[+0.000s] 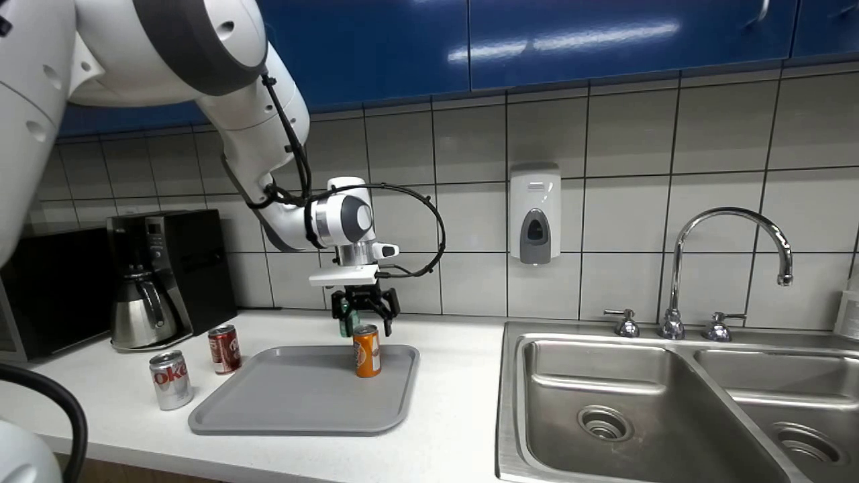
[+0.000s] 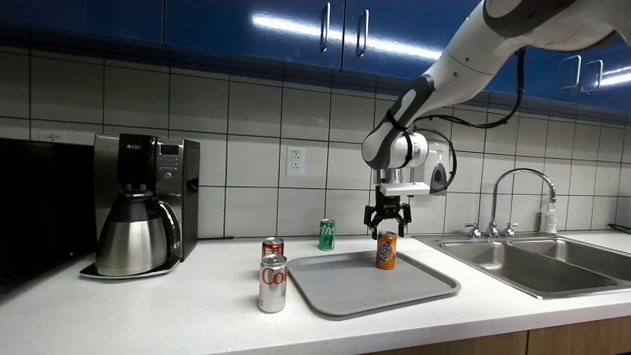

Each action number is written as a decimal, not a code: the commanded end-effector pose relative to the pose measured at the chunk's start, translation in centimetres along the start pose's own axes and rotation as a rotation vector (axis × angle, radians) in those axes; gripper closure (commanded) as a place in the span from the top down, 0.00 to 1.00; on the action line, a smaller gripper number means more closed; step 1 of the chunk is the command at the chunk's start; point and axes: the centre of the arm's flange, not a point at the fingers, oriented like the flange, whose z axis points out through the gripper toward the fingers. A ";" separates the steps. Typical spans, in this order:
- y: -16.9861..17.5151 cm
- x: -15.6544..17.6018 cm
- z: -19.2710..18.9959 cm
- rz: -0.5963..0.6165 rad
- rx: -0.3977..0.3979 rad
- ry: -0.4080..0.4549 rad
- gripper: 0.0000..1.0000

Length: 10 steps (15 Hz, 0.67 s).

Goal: Remove the silver and orange cans from the tray.

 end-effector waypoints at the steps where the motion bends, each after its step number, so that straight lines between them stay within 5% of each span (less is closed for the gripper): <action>1: -0.2 0.5 0.8 -0.014 0.012 -0.040 1.00; 9: -0.7 0.3 1.7 -0.020 0.010 -0.055 1.00; 10: -0.8 0.3 1.7 -0.023 0.012 -0.055 0.75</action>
